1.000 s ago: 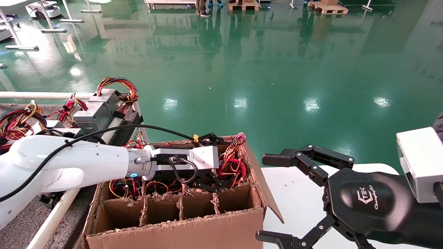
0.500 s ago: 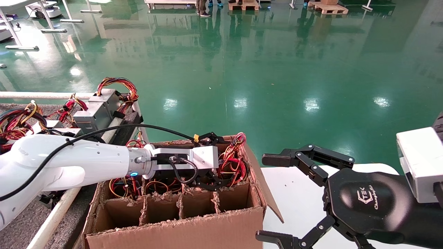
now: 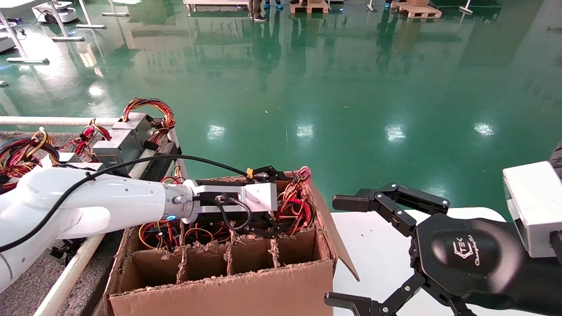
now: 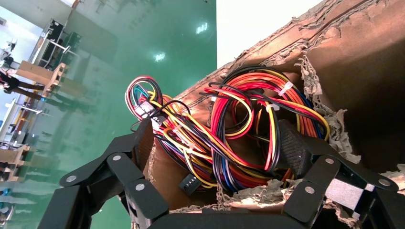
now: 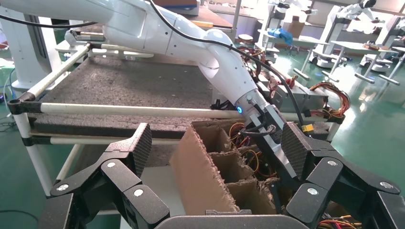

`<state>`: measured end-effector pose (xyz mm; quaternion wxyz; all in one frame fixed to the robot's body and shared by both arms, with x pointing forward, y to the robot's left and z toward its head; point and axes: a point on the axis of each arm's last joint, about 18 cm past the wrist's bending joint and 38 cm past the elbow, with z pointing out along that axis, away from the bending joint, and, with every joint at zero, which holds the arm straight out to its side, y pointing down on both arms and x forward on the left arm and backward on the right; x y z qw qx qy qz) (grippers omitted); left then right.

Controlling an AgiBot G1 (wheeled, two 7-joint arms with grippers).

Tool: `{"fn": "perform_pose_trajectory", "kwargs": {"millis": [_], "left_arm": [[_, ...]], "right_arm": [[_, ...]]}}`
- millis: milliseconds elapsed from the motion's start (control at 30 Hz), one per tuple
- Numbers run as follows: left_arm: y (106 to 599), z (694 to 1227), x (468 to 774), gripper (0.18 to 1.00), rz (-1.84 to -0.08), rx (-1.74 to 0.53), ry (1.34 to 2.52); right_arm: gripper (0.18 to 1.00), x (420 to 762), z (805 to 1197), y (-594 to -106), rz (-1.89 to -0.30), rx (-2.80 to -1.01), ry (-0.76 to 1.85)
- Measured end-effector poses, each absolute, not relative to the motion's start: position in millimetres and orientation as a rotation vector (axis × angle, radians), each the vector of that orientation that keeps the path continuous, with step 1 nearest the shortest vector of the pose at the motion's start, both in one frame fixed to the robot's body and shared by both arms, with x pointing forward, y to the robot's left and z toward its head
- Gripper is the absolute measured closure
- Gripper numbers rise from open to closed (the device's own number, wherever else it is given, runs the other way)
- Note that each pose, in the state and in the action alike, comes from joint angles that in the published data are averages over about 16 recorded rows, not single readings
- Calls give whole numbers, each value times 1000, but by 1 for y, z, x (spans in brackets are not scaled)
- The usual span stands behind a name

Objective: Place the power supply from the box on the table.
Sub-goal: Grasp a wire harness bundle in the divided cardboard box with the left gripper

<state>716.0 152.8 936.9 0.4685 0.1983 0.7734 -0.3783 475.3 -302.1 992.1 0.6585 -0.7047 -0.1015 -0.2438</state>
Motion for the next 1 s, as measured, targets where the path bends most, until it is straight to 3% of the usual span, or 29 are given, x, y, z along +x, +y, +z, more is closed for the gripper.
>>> {"fn": "perform_pose_trajectory", "kwargs": {"millis": [267,667,800,1000], "left_arm": [[150,943,717,270,-937,492,1877],[148,950,718,494,-962,490,1851],[148,952,718,630,-970,486,1845],[149,953,719,735,-981,479,1840]], "right_arm": [[178,475,992,-302,-552,-1595,-230],[178,475,992,-302,-552,-1595,-230],[178,475,992,-302,-552,-1595,-230],[178,475,992,-302,-552,-1595,-230]]}}
